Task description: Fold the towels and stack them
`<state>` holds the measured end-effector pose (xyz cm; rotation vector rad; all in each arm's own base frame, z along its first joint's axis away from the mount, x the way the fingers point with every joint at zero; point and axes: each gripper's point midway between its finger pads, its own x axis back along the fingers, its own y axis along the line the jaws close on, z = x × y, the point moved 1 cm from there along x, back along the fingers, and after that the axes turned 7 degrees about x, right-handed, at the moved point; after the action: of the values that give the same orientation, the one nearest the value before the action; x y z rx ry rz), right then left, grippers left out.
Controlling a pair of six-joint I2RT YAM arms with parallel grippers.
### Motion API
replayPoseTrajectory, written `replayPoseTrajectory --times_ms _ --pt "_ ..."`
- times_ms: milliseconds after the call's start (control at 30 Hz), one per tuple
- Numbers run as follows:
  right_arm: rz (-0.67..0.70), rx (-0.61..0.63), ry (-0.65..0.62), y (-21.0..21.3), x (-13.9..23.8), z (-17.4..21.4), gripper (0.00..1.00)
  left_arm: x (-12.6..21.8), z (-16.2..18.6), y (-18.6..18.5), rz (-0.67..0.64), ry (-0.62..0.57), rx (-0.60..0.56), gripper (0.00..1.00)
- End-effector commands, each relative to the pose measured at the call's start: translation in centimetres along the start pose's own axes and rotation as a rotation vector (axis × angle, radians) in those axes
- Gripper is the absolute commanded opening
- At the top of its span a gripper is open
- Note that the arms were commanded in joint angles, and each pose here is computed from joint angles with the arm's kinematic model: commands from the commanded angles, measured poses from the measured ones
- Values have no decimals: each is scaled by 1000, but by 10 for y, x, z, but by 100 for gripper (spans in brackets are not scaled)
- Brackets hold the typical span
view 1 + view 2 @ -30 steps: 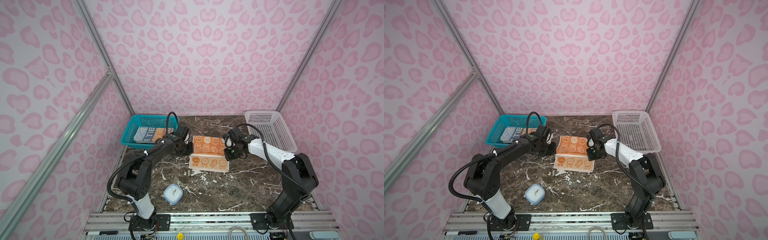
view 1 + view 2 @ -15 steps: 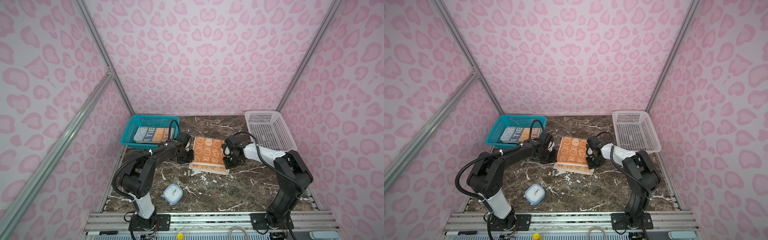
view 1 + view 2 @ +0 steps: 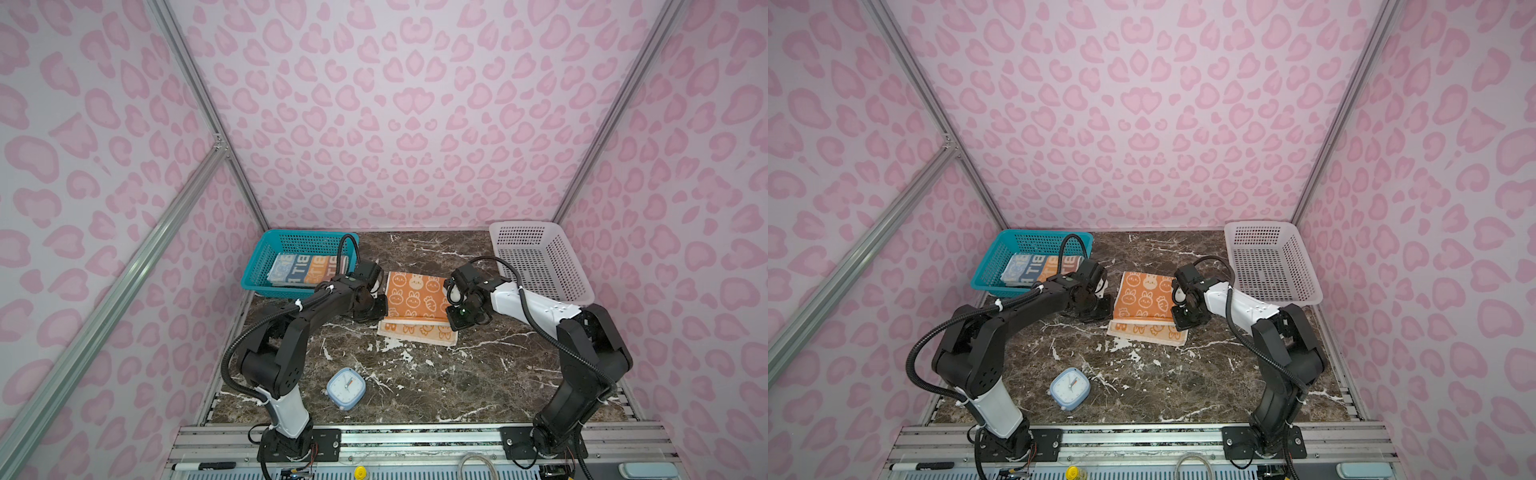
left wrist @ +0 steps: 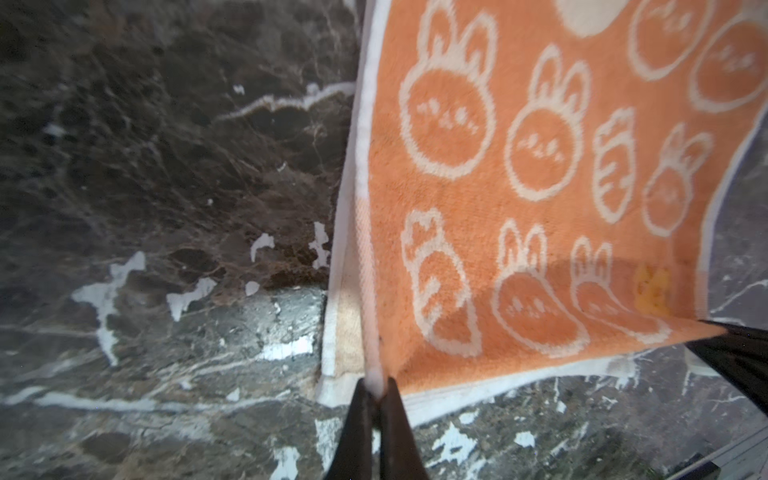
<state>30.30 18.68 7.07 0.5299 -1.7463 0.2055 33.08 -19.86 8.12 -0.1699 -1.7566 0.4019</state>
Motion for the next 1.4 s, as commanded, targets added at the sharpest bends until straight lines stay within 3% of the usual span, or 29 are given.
replayPoseTrajectory --times_ms 0,667,967,1267,1367 --pt "72 11 63 -9 10 20 0 18 -4 9 -58 -48 -7 3" --pt "46 15 173 7 -35 56 0 -32 35 28 -99 78 2 3" --pt "70 31 150 7 -17 51 0 -24 28 27 -115 51 -15 3" --pt "57 66 176 20 -22 65 10 -32 31 26 -108 79 -16 3" --pt "55 64 184 21 -30 67 16 -31 31 21 -84 86 -21 10"
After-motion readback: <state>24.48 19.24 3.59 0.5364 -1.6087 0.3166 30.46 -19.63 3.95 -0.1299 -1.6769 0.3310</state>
